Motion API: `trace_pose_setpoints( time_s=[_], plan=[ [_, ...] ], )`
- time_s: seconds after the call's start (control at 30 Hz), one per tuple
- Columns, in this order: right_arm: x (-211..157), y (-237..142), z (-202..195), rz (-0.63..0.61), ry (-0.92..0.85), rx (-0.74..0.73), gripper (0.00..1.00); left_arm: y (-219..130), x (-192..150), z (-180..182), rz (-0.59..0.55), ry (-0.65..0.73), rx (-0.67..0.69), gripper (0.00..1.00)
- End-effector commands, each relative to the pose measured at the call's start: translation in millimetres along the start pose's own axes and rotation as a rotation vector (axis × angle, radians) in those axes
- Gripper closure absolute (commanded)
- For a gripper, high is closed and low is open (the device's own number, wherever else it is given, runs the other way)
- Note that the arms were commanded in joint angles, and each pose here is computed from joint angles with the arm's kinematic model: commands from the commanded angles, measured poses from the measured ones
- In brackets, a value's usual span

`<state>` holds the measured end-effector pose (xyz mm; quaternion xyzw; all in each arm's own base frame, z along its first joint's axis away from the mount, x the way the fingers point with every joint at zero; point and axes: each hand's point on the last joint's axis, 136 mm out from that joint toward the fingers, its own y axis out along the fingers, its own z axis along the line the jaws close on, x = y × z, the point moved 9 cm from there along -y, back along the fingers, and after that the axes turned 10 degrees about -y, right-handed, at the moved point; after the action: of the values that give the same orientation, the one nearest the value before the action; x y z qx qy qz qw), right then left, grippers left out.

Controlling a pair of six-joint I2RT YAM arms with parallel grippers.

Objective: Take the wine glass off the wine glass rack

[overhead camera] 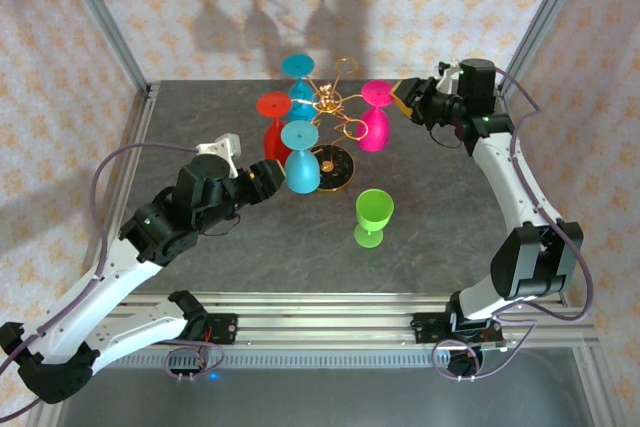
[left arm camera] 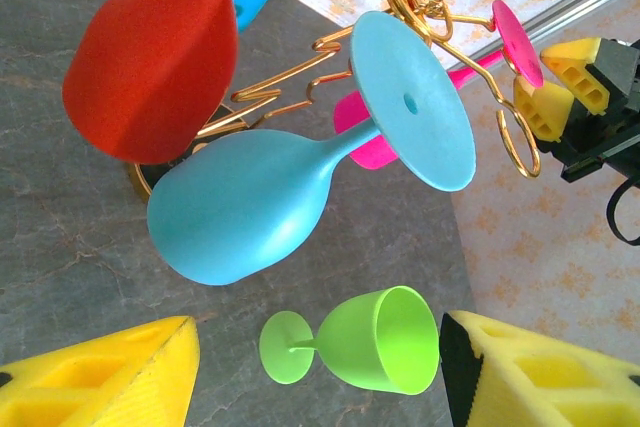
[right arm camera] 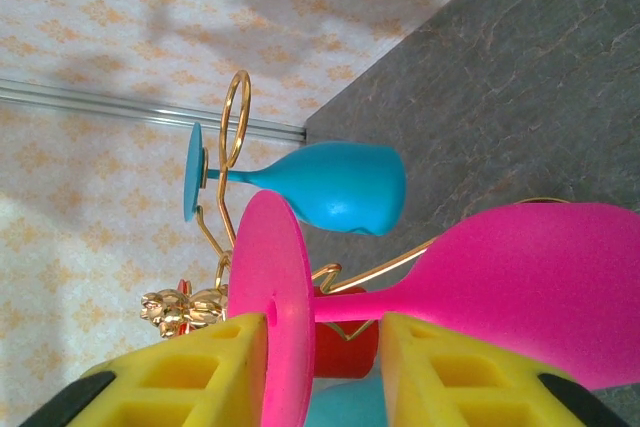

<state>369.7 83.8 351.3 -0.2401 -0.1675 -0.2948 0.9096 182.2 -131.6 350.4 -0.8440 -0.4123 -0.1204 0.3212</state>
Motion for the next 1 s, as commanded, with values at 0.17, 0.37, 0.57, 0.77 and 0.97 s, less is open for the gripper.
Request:
trace_pose_setpoints(
  time_s=[0.17,0.37,0.57,0.77,0.97],
  plan=[
    [-2.2,8.1,8.6,0.013,-0.027,0.040,0.65,0.9,1.3,2.0,-0.017,-0.015,-0.016,0.35],
    [-1.7,12.0,11.1,0.014,-0.032,0.039,0.65,-1.0,1.5,3.0,-0.025,-0.017,-0.018,0.35],
    [-0.2,12.7,11.8,0.010,-0.031,0.035,0.73,-3.5,1.5,5.5,-0.036,-0.019,-0.015,0.35],
    [-0.7,8.9,14.9,0.005,-0.038,0.031,0.78,-4.1,0.7,7.6,-0.037,-0.021,-0.013,0.35],
    [-1.9,2.8,19.4,0.001,-0.052,0.016,0.80,-5.2,0.8,7.8,-0.038,-0.021,-0.016,0.35]
  ],
)
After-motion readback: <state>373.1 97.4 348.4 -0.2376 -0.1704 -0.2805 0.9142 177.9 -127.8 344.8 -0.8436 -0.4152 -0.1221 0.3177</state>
